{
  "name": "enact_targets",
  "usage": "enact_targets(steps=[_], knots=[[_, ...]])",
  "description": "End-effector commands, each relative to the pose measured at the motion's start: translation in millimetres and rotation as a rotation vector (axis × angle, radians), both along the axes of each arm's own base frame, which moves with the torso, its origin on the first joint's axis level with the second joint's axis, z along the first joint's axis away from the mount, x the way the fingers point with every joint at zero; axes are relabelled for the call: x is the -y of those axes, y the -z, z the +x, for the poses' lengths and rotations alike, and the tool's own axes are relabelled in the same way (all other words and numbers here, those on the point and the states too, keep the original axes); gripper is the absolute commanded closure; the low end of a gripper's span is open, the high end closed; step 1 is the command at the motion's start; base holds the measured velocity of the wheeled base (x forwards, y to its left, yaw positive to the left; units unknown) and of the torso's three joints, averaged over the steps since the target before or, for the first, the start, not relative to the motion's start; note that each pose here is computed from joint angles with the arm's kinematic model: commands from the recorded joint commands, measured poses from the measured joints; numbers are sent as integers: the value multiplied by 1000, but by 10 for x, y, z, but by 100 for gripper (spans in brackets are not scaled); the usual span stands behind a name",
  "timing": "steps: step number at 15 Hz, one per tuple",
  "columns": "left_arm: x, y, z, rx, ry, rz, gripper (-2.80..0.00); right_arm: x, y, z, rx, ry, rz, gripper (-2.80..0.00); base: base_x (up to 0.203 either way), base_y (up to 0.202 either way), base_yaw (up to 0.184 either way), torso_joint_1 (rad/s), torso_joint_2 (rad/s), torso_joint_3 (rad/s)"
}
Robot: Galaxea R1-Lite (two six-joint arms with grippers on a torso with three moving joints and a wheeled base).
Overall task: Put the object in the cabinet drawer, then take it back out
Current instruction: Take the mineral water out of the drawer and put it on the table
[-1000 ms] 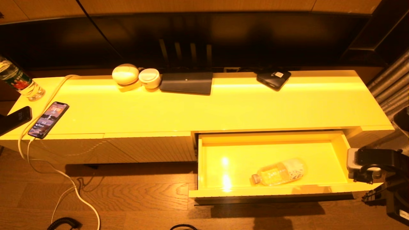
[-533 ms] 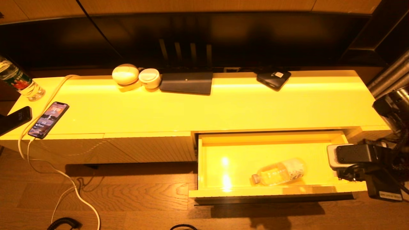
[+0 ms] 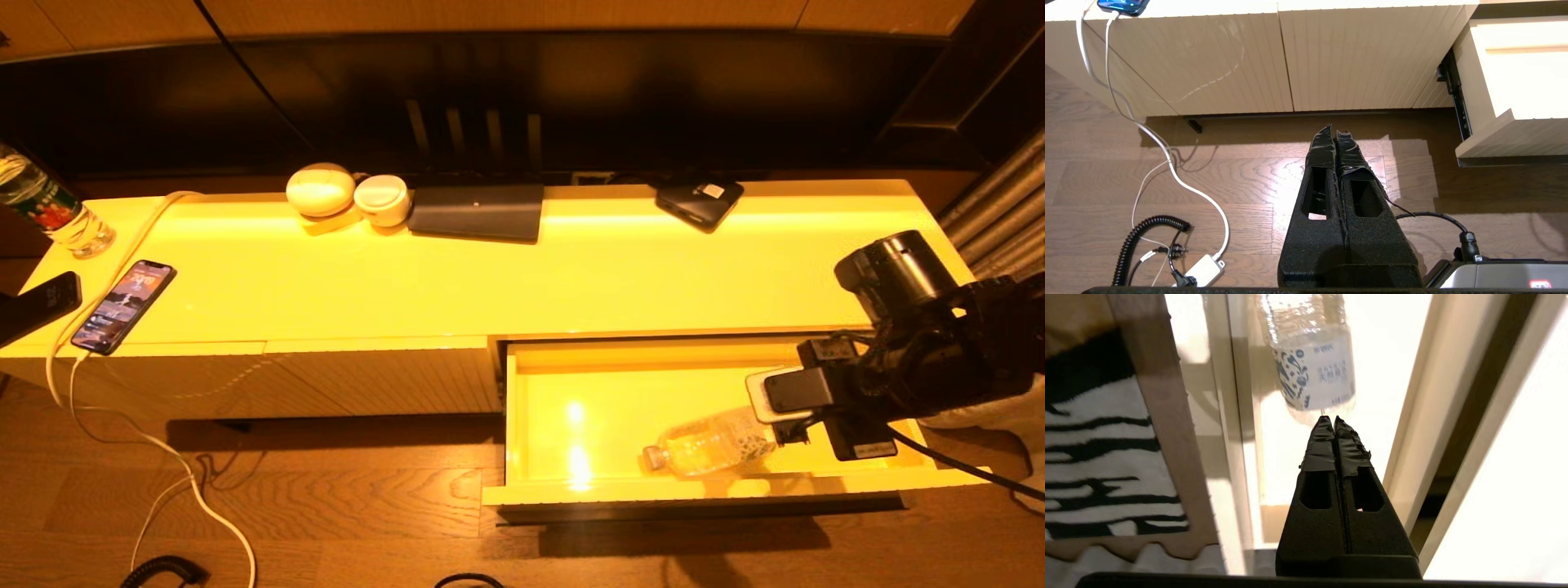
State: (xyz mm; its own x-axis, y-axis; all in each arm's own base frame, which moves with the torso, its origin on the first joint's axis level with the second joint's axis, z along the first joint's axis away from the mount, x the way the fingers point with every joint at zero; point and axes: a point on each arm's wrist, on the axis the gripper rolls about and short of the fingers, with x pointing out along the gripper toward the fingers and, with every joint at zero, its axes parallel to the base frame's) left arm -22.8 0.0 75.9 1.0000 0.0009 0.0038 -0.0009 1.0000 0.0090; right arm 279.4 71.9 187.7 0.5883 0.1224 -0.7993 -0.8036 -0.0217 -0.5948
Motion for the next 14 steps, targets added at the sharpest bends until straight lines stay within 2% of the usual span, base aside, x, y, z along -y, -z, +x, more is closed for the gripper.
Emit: enact_targets(steps=[1, 4, 7, 10, 14], knots=[[0, 3, 1, -1, -1, 0, 0, -21, 149, 166, -43, -27, -32, 0, 0, 0, 0, 0, 0, 0], [0, 3, 1, -1, -1, 0, 0, -24, 169, 370, -71, -71, -73, 0, 0, 0, 0, 0, 0, 0], [0, 8, 2, -2, 1, 0, 0, -12, 177, 521, -139, -66, -88, 0, 0, 0, 0, 0, 0, 0], [0, 3, 1, -1, 1, 0, 0, -18, 220, 665, -181, -55, -89, 0, 0, 0, 0, 0, 0, 0], [0, 7, 2, -2, -1, 0, 0, -7, 292, 846, -183, -51, -64, 0, 0, 0, 0, 0, 0, 0]])
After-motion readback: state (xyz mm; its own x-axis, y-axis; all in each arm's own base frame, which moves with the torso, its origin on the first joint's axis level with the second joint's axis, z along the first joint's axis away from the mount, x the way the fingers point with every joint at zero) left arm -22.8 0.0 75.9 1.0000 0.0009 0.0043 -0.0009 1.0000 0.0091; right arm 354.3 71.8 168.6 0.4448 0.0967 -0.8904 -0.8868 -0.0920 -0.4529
